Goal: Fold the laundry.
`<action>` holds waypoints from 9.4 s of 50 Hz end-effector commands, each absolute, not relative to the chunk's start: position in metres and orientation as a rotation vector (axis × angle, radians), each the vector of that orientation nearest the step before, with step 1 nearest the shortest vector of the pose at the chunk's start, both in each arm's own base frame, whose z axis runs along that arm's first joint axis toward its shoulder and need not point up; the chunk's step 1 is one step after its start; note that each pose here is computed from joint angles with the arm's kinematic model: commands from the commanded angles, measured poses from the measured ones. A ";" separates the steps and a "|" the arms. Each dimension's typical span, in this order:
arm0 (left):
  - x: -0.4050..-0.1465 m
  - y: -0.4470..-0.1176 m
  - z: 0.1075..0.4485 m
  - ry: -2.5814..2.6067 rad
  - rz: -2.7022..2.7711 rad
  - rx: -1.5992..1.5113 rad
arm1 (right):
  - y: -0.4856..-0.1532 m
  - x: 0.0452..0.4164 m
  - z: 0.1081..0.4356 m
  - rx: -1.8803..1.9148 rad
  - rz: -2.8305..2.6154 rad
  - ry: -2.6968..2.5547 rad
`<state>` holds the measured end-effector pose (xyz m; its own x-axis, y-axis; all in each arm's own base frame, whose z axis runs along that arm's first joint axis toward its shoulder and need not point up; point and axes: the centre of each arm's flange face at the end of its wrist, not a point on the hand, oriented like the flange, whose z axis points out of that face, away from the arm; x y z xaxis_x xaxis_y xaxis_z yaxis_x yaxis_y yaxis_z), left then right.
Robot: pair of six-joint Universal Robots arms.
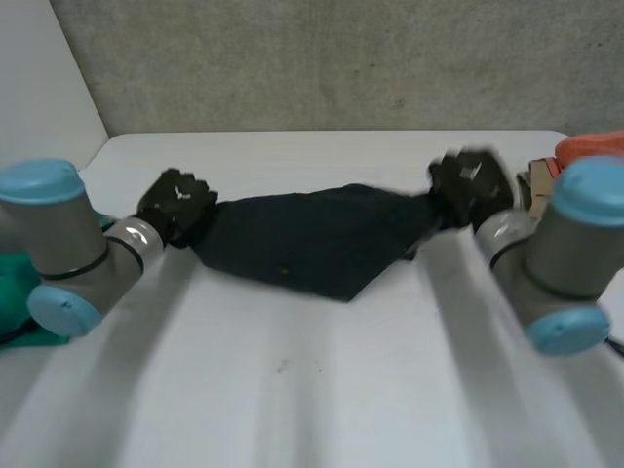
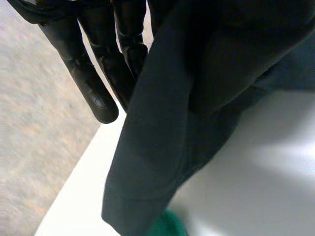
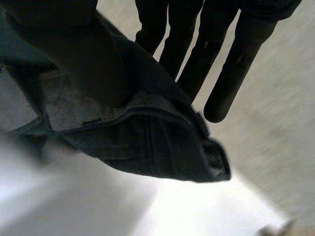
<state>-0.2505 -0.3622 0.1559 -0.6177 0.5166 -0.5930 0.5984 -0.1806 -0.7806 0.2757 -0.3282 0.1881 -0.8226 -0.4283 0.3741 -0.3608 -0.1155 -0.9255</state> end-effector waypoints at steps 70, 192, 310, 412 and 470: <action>-0.291 -0.252 0.213 2.400 -2.171 1.017 | -0.304 0.260 0.121 -0.895 -1.746 2.239; -0.267 -0.174 0.133 2.440 -1.775 1.120 | -0.284 0.236 0.119 -1.557 -1.743 1.853; -0.280 -0.138 0.203 2.420 -1.520 1.475 | -0.219 0.189 0.203 -1.659 -1.445 2.370; -0.347 -0.362 0.184 1.767 -2.262 1.077 | -0.383 0.260 0.177 -1.380 -2.343 2.123; -0.307 -0.271 0.216 1.934 -2.327 1.027 | -0.312 0.264 0.208 -1.746 -2.356 1.850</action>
<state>-0.3120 -0.2758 0.2102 -0.7771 0.4283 -0.4611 0.3747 -0.2738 -0.8858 0.1830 -0.3414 0.1887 -0.5582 -0.2831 0.7799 -0.8048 -0.0441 -0.5920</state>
